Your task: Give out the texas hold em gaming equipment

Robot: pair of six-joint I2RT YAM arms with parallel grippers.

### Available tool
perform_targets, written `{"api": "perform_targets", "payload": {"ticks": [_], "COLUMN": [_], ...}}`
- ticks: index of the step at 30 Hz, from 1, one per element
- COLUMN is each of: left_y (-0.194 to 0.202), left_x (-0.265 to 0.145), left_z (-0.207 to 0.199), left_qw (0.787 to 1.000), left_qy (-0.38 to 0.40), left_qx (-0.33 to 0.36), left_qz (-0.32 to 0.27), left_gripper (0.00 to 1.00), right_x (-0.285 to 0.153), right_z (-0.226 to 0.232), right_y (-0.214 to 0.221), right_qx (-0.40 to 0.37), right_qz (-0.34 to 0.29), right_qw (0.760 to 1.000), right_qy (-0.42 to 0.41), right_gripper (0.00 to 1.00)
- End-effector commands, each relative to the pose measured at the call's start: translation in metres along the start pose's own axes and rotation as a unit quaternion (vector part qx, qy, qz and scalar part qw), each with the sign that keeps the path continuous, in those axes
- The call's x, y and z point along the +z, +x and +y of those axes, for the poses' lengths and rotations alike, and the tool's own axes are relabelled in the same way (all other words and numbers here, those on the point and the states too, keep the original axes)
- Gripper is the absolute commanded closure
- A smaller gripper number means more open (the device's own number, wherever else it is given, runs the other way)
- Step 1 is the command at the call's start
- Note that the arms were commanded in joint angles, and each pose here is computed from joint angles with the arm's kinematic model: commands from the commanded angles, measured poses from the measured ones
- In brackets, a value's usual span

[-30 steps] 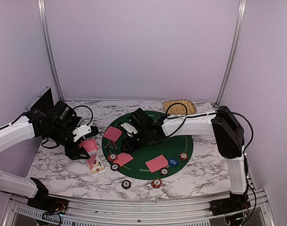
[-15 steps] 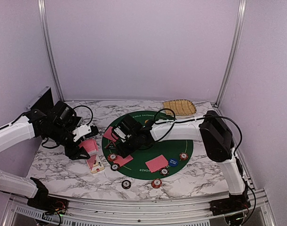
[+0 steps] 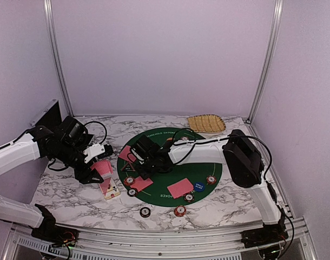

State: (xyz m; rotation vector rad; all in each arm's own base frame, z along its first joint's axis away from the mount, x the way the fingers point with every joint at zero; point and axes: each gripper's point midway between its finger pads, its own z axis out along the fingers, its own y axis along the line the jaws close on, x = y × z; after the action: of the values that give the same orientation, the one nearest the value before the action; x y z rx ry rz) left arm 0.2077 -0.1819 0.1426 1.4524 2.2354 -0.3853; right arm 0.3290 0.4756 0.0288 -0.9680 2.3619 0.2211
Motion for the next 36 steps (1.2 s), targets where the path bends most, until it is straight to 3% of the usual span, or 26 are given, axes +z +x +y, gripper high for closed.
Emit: {"api": "perform_targets", "payload": {"ticks": [1, 12, 20, 28, 36], "left_y": [-0.011, -0.013, -0.013, -0.014, -0.012], "left_x": [-0.01, -0.012, -0.013, -0.014, -0.013], "left_z": [0.002, 0.003, 0.003, 0.003, 0.003], "left_qw": [1.0, 1.0, 1.0, 1.0, 1.0], "left_qy": [-0.005, -0.006, -0.006, -0.008, -0.008], "left_qx": [0.007, 0.006, 0.007, 0.008, 0.01], "left_qz": [-0.018, -0.02, -0.02, -0.02, -0.018], "left_gripper": [1.0, 1.0, 1.0, 1.0, 1.0], "right_x": [-0.004, -0.043, -0.075, -0.089, -0.084], "right_z": [0.005, 0.008, 0.02, 0.027, 0.077], "right_y": [0.027, 0.074, 0.061, 0.026, 0.037], "right_qx": [-0.026, -0.011, -0.037, -0.065, -0.205], "right_qz": [0.025, 0.047, 0.027, -0.03, -0.047], "right_qw": [0.999, 0.999, 0.999, 0.997, 0.973], "right_qy": [0.022, 0.008, -0.021, -0.035, -0.1], "right_gripper": [0.54, 0.6, 0.65, 0.35, 0.25]}}
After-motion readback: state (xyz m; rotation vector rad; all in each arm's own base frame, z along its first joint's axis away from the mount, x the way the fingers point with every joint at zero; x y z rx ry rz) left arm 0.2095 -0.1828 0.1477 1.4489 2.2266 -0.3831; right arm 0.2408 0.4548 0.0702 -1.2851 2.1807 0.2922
